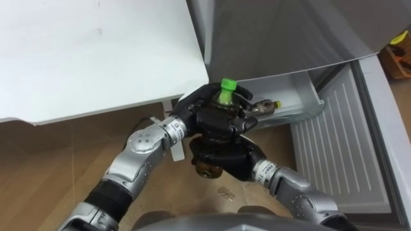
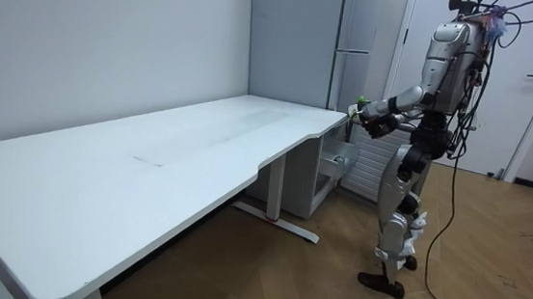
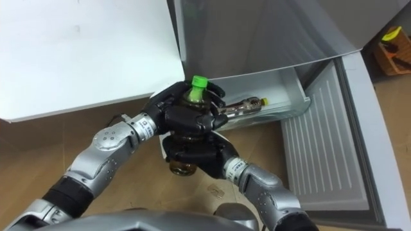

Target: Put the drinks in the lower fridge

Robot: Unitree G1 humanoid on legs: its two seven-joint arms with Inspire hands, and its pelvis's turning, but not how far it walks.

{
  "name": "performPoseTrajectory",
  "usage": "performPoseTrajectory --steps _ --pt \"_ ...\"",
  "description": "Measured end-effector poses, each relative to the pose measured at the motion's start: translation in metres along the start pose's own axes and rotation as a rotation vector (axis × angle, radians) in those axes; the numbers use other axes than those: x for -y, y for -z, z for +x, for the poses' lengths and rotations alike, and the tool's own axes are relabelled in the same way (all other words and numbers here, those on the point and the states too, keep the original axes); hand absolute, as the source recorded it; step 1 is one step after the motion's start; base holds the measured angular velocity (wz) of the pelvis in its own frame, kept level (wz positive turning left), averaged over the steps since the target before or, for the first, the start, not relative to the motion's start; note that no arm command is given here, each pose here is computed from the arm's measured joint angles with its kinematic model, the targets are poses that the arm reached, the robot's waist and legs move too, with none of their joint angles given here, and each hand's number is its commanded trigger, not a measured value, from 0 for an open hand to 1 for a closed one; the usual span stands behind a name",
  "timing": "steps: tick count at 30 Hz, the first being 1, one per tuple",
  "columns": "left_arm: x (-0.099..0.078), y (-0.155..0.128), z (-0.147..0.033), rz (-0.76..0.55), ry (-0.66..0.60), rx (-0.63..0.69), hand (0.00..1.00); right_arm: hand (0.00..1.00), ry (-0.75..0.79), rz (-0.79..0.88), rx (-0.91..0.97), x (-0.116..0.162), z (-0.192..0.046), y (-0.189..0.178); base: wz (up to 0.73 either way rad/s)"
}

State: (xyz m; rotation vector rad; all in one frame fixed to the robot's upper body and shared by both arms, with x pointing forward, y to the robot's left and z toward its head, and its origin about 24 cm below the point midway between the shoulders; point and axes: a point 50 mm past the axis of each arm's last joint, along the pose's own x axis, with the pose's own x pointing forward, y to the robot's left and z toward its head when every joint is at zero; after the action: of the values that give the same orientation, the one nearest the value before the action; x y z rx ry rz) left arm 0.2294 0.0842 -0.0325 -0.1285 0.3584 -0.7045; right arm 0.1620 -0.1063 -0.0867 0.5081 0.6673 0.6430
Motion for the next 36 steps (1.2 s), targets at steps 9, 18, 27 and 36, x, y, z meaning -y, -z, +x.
performPoseTrajectory --steps 9,18,27,36 --pt "0.003 0.001 0.002 -0.027 0.007 0.008 0.0 1.0 0.02 0.001 -0.001 0.001 0.0 0.0 0.0" --pt "-0.001 0.019 -0.001 0.033 -0.012 -0.087 0.0 1.0 0.042 0.029 -0.069 0.005 -0.004 0.015 0.0" --pt "-0.003 0.032 -0.006 0.153 0.004 -0.18 0.0 1.0 0.063 0.034 -0.152 0.011 -0.011 0.023 0.0" --pt "-0.005 0.05 -0.009 0.228 0.005 -0.267 0.0 1.0 0.123 0.038 -0.205 0.018 -0.017 0.027 0.0"
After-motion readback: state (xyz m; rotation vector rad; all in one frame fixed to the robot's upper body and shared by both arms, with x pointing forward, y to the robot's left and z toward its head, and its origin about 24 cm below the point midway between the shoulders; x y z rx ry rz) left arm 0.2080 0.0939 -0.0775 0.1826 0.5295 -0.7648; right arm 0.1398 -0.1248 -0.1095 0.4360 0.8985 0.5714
